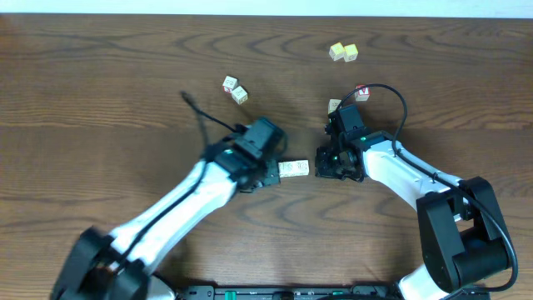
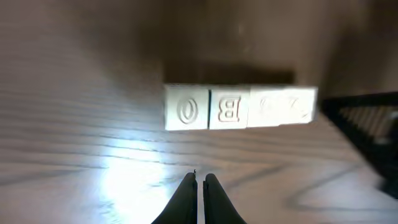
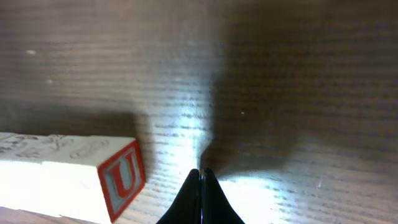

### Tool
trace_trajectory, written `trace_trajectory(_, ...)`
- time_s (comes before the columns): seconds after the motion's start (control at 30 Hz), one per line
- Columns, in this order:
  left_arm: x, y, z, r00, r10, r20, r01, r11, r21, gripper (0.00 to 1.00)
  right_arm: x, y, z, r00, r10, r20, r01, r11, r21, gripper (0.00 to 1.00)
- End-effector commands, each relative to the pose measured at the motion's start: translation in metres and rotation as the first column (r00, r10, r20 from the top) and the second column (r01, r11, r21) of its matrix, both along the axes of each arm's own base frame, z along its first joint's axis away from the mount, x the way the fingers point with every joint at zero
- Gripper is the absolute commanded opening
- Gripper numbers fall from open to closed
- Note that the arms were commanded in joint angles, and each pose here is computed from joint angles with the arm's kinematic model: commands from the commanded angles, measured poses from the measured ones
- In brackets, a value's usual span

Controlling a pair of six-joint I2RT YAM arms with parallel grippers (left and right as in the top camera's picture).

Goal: Lift 4 blocks

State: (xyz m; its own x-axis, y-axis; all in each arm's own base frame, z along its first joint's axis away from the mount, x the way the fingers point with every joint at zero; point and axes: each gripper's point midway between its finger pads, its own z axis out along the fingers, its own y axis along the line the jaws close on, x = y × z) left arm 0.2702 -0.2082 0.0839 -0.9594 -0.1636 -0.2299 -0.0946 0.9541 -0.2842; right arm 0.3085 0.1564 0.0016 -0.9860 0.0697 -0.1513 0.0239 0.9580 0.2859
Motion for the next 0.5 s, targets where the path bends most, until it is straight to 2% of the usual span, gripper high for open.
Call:
trace_trajectory(0.0, 0.017, 0.046, 0.004, 0.992, 0.121, 0.031, -0.123, 0.989, 0.080, 0.07, 0.006, 0.000, 0.000, 1.000, -0.015, 0.018, 0.015, 1.000, 0.007, 0.01)
trace_trajectory(0.13, 0.015, 0.079, -0.014, 0.973, 0.206, -0.099, -0.199, 0.977, 0.081, 0.07, 0.006, 0.004, 0.002, 1.000, -0.010, 0.015, 0.009, 1.000, 0.027, 0.01)
trace_trajectory(0.33, 0.014, 0.059, -0.049, 0.961, 0.106, -0.255, -0.123, 0.991, -0.052, 0.07, 0.006, 0.007, 0.002, 1.000, -0.005, 0.015, 0.004, 0.999, 0.039, 0.01)
trace_trajectory(0.47, 0.019, 0.039, -0.069, 0.955, 0.052, -0.291, -0.095, 0.986, -0.135, 0.07, 0.003, 0.012, 0.003, 1.000, 0.005, 0.003, -0.005, 0.998, 0.068, 0.01)
